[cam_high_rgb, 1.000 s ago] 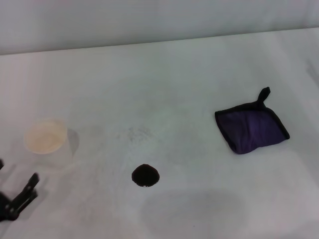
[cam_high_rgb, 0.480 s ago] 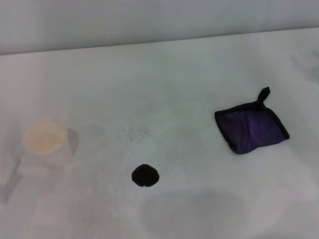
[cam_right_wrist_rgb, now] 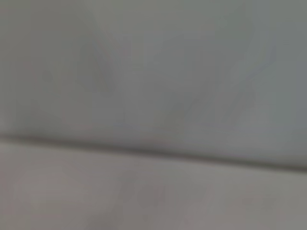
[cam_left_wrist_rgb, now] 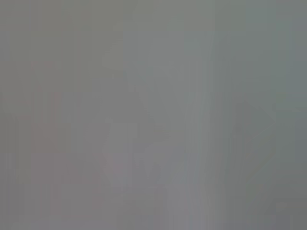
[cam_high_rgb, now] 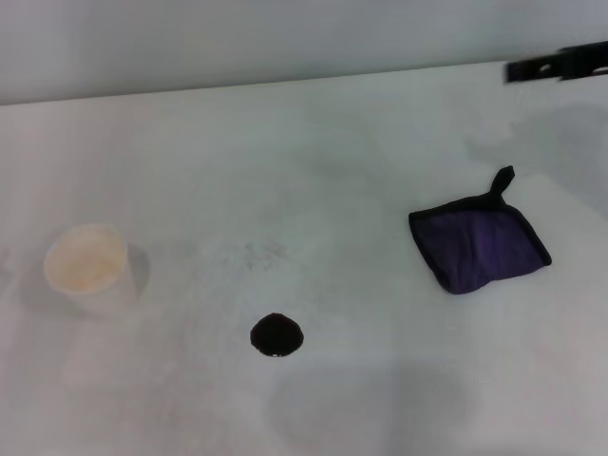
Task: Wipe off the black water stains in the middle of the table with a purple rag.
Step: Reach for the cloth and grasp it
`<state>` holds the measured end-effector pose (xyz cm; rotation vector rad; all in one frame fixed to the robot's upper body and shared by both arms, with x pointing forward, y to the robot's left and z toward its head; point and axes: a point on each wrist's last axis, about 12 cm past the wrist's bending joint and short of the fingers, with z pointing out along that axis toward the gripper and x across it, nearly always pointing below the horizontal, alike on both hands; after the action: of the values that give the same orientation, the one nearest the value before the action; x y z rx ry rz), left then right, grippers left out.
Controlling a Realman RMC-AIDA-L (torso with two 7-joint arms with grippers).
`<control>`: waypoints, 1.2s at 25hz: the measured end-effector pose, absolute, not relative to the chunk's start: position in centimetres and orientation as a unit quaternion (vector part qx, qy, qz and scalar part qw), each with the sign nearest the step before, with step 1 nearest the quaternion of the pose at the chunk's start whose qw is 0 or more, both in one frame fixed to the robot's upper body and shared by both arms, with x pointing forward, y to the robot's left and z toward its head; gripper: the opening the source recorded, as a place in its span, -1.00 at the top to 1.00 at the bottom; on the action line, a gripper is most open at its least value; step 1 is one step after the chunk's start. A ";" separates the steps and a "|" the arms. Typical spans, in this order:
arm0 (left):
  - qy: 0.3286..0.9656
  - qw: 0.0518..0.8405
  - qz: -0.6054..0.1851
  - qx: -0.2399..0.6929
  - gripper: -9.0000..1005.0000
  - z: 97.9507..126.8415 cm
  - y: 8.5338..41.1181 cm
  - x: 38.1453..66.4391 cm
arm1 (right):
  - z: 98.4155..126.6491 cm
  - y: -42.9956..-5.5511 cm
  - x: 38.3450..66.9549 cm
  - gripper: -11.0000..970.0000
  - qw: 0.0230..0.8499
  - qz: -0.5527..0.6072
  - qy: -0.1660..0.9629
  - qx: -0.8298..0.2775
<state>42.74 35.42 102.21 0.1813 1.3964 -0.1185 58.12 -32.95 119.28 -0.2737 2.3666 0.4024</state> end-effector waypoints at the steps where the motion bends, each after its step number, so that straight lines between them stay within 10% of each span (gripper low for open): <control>1: 0.637 0.765 -0.047 0.079 -0.78 102.5 35.7 42.9 | 119.5 -31.0 58.6 -0.77 0.321 0.143 0.928 -0.123; 12: 0.606 0.792 0.006 0.066 -0.78 104.4 38.1 44.1 | 118.0 -22.1 58.9 -0.77 0.189 0.063 0.968 -0.152; 30: 0.604 0.794 0.016 0.076 -0.78 104.9 38.9 44.4 | 112.3 -21.6 58.6 -0.57 0.087 0.010 0.990 -0.109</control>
<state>44.43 38.90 104.90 0.1634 1.2976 0.0334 58.55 -21.55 112.28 -0.3235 2.9496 0.0297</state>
